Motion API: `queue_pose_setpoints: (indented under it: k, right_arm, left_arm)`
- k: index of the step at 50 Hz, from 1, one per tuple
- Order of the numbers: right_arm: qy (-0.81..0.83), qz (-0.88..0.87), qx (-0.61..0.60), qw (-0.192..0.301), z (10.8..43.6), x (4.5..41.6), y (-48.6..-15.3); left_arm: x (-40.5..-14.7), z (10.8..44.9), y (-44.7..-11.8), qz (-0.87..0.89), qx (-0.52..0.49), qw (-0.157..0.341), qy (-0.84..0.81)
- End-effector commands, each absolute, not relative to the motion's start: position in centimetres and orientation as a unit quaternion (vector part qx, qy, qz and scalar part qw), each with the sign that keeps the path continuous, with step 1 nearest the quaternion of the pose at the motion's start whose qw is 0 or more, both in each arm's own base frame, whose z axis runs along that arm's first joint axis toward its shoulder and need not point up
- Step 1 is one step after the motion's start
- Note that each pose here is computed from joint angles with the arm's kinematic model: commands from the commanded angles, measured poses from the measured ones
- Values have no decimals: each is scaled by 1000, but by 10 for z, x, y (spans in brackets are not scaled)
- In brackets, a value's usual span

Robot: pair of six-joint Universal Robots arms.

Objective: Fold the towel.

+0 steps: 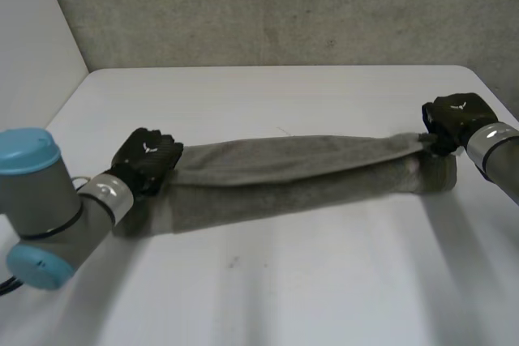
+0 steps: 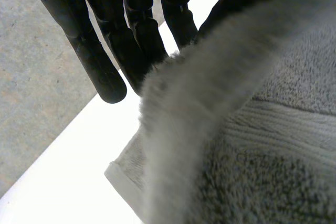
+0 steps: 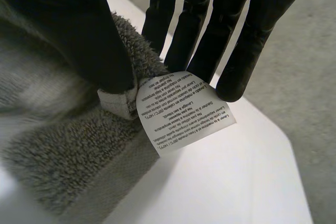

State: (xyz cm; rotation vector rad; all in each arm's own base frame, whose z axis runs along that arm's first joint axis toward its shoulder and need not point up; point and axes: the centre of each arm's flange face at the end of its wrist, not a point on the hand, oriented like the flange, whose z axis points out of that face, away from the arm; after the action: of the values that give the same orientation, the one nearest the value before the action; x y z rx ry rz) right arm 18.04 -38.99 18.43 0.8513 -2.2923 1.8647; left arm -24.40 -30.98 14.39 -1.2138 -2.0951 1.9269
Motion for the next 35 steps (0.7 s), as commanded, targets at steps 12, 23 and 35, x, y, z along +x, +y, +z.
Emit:
queue_pose_setpoints:
  k: [12, 23, 35]
  right_arm:
    - [-740, 624, 245, 53, 149, 189, -435]
    - [-740, 623, 247, 53, 134, 191, -445]
    - [-729, 639, 235, 71, 134, 195, -458]
  left_arm:
    - [-261, 108, -373, 639, -390, 20, -663]
    - [-268, 98, -392, 652, -389, 17, -650]
    - [-274, 100, -403, 694, -381, 7, -611]
